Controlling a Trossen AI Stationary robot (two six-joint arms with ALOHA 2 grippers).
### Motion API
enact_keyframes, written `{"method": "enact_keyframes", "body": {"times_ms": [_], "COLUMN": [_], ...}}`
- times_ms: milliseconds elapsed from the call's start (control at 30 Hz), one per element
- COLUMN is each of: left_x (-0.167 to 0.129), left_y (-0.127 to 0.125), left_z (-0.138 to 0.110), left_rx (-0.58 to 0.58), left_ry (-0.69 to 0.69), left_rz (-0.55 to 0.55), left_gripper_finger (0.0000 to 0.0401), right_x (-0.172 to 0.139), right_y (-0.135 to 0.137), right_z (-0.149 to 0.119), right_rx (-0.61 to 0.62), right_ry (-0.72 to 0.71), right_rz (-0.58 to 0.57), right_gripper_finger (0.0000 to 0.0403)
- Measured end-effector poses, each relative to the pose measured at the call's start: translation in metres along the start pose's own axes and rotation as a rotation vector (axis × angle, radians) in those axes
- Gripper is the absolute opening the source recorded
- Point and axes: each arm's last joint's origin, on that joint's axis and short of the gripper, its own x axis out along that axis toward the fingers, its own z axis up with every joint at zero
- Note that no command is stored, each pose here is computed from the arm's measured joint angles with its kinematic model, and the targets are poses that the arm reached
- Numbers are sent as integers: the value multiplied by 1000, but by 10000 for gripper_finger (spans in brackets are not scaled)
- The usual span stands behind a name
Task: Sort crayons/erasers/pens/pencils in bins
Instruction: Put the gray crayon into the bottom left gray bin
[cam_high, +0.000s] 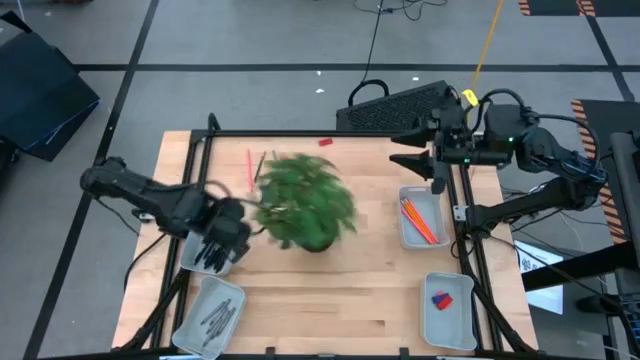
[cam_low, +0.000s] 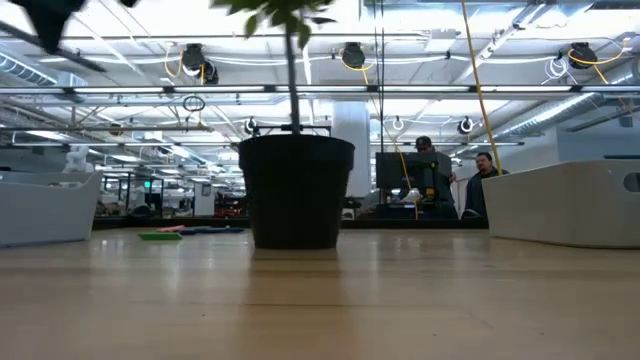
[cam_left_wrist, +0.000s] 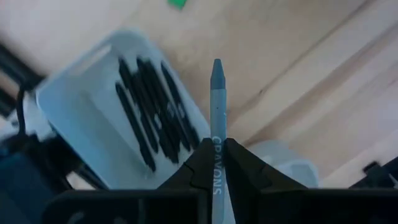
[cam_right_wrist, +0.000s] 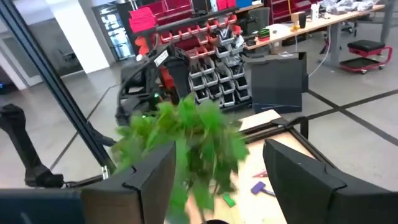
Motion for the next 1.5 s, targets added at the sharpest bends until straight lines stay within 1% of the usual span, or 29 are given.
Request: {"method": "enact_keyframes", "body": {"times_ms": [67, 167, 333, 467, 567, 700, 800, 867, 933, 1033, 1233, 1400, 1500], "left_x": [3, 8, 9, 8, 8, 14, 27, 39, 54, 72, 101, 120, 125], "left_y": [2, 0, -6, -14, -22, -39, -57, -66, -74, -80, -92, -100, -103], "left_z": [-14, -30, -56, -73, -91, -115, -137, -151, -164, -175, -176, -174, -171], "left_rx": [1, 24, 82, 101, 113, 29, -29, -54, -73, -103, -127, -133, -127], "left_ry": [-2, 3, 12, 1, 4, 41, 82, 111, 140, 130, 78, 132, 147], "left_rz": [5, 12, -19, -96, -166, -251, -272, -243, -191, -112, -24, 64, 83], "left_gripper_finger": [29, 30, 30, 30, 30, 30, 30, 30, 30, 30, 31, 33, 50], "right_x": [4, 13, 36, 50, 58, 66, 72, 74, 75, 76, 77, 77, 77], "right_y": [2, 5, 20, 35, 48, 61, 66, 69, 70, 72, 73, 73, 73], "right_z": [-1, -5, -18, -30, -40, -51, -56, -59, -60, -59, -54, -54, -54], "right_rx": [6, 26, 64, 88, 75, 68, 63, 55, 53, 58, 75, 101, 109], "right_ry": [1, 18, 79, 129, 178, 222, 234, 237, 237, 221, 177, 176, 180], "right_rz": [0, -34, -41, -35, -14, 19, 6, -7, -4, 4, 21, 20, 22], "right_gripper_finger": [233, 233, 233, 233, 233, 233, 233, 233, 233, 233, 233, 233, 233]}}
